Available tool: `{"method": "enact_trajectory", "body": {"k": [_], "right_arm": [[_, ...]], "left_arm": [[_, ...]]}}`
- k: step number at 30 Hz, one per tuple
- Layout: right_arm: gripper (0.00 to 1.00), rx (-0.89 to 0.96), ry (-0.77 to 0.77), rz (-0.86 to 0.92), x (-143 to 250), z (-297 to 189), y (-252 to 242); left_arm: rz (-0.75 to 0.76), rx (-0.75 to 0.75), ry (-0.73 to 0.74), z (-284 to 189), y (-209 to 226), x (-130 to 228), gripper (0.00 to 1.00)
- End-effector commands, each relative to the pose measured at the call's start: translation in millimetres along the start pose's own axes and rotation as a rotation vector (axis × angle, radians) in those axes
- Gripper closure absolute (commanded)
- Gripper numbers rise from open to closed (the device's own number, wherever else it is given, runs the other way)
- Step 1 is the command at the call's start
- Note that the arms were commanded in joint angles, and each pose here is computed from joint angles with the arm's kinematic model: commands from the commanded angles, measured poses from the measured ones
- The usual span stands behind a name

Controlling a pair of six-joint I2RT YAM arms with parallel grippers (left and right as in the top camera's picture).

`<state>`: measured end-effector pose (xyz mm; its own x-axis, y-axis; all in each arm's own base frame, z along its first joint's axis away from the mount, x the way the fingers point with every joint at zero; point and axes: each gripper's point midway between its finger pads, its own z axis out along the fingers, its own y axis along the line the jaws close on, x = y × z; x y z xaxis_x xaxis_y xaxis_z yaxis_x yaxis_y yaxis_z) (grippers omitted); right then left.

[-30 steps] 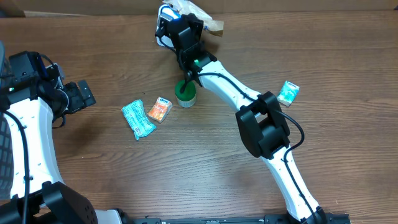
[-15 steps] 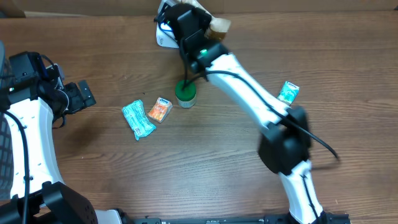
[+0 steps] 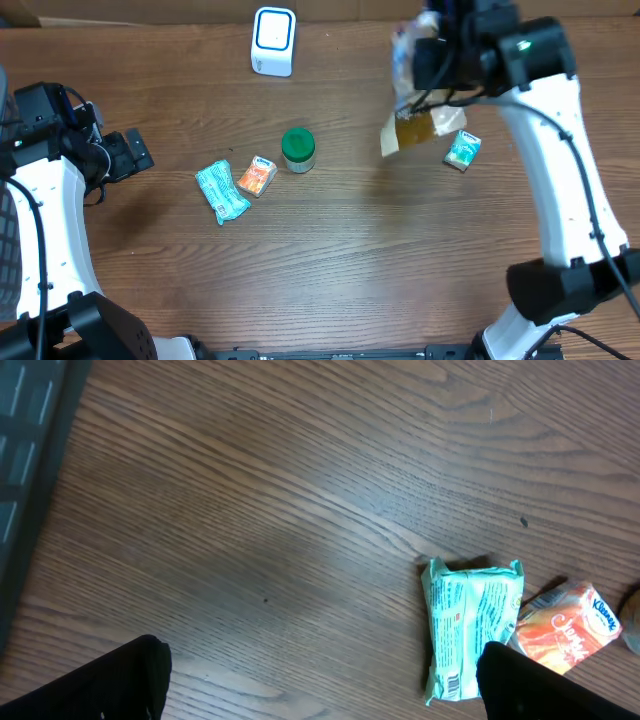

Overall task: Scan the item barcode
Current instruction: 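Carry the PanTree bag right and set it down on the table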

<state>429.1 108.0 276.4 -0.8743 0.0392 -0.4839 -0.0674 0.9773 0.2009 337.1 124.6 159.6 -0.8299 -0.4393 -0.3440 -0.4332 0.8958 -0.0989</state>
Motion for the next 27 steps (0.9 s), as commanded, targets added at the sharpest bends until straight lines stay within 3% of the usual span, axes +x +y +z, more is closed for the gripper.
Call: {"method": "enact_trajectory", "body": {"k": [1,9,17,27], "right_arm": [[0.96,-0.172,0.126,0.176,22,28,-12],[0.96,-0.110,0.249,0.333,82,101,-81],[0.96,-0.109,0.269,0.373,119,139,-102],[0.96,-0.010,0.224,0.354,125,153,-129]], "left_arm": [[0.024,-0.004,-0.013,-3,1,-5,0.00],[0.023,-0.003,-0.014,-3,1,-5,0.00],[0.024,-0.004,-0.013,-3,1,-5,0.01],[0.024,-0.004,-0.013,-3,1,-5,0.00]]}}
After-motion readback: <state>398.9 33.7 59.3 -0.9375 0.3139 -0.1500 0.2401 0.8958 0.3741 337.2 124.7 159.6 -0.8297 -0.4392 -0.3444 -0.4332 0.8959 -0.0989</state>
